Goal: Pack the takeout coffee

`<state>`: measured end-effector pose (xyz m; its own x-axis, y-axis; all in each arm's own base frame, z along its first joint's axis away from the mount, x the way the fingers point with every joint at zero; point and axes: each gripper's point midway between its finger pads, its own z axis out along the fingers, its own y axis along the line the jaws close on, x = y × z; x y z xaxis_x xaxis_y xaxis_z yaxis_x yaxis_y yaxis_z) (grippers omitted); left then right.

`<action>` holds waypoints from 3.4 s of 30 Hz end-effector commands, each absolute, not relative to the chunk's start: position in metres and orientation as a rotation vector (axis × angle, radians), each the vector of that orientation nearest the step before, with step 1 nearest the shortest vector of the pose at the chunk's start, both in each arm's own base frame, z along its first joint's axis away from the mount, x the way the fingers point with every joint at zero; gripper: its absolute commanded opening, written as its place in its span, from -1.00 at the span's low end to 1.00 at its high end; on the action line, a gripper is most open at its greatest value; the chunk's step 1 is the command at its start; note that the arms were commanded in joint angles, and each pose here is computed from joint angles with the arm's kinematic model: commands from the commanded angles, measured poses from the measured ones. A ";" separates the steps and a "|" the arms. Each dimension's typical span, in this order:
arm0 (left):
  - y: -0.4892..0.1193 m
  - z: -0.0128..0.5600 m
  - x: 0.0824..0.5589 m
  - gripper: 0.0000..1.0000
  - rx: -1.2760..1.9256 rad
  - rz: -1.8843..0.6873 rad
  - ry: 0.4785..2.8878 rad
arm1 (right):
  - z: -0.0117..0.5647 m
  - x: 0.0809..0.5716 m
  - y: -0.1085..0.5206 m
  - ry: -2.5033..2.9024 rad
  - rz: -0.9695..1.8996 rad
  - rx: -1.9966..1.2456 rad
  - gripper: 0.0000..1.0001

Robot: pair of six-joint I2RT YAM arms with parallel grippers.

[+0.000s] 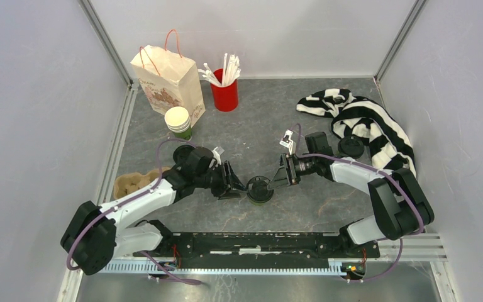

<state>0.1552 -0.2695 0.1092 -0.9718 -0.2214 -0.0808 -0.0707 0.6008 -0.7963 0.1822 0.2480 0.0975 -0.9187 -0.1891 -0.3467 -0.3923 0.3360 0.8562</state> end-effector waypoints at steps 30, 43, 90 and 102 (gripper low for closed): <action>-0.266 0.141 0.170 0.23 -0.115 -1.139 2.554 | 0.107 0.203 0.246 2.422 1.437 -0.607 0.75; -0.293 0.150 0.201 0.37 -0.108 -1.282 2.486 | 0.118 0.177 0.247 2.382 1.508 -0.591 0.86; -0.257 0.107 0.162 0.00 -0.225 -1.197 2.603 | 0.076 0.185 0.238 2.436 1.327 -0.583 0.67; -0.257 0.145 0.175 0.47 -0.286 -1.245 2.460 | 0.109 0.171 0.251 2.321 1.515 -0.514 0.64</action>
<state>0.1648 -0.2614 0.1226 -0.9466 -0.2646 -0.1845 -0.0170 0.6121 -0.7906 0.1753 0.2477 0.1000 -0.8801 -0.1766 -0.4407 -0.4729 0.4071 0.7814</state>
